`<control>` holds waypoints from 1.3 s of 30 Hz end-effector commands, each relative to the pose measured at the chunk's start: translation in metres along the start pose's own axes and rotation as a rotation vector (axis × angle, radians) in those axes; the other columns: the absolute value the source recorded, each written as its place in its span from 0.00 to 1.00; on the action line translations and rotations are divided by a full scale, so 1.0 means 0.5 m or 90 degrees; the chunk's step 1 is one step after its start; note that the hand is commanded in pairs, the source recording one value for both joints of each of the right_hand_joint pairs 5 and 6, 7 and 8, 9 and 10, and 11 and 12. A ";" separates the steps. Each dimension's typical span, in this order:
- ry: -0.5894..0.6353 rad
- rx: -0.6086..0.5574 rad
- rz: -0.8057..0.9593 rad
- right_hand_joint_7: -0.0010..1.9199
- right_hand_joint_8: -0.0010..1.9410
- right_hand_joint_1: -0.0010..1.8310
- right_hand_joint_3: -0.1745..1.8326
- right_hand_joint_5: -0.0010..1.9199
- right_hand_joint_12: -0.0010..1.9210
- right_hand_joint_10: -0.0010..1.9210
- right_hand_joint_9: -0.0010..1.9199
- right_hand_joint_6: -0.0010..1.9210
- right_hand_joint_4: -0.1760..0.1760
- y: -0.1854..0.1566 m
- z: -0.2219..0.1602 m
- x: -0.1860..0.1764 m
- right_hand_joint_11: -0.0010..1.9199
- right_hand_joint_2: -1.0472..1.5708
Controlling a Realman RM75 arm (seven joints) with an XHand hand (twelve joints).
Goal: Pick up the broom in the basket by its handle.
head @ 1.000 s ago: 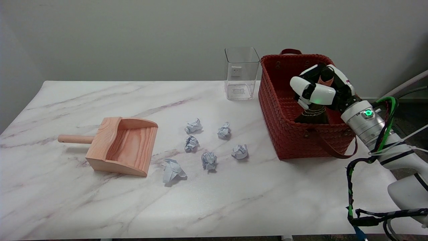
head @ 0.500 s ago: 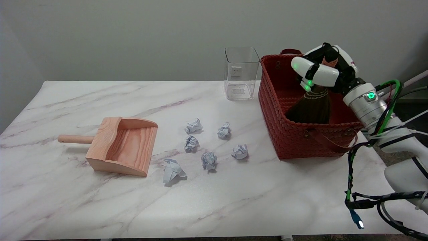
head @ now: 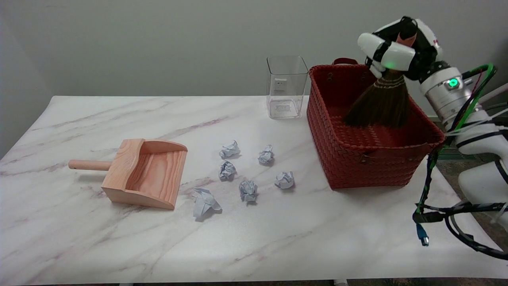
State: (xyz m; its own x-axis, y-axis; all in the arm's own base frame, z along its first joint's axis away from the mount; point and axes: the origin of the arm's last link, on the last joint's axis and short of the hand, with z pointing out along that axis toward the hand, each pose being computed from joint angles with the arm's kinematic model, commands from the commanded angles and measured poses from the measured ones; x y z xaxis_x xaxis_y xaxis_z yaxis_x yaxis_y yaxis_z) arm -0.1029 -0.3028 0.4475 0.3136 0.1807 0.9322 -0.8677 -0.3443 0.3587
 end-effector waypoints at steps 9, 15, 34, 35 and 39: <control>0.141 0.080 -0.068 1.00 0.99 0.43 0.41 1.00 0.90 1.00 1.00 1.00 0.50 -0.168 0.125 0.079 0.90 0.86; 0.147 0.093 -0.049 1.00 0.99 0.43 0.41 1.00 0.90 1.00 1.00 1.00 0.50 -0.202 0.140 0.058 0.90 0.86; 0.014 0.113 0.157 1.00 0.99 0.43 0.41 1.00 0.91 1.00 1.00 1.00 0.50 -0.210 0.173 -0.047 0.91 0.87; 0.005 0.111 0.162 1.00 0.99 0.43 0.41 1.00 0.91 1.00 1.00 1.00 0.50 -0.207 0.173 -0.058 0.91 0.87; -0.011 0.106 0.165 1.00 0.99 0.43 0.41 1.00 0.91 1.00 1.00 1.00 0.50 -0.200 0.170 -0.073 0.91 0.87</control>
State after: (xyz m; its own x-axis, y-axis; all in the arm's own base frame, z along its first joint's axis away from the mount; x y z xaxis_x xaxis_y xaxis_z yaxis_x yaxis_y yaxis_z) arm 0.0136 -0.3404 0.4193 0.1890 0.2554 0.9482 -0.8101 -0.5051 0.2975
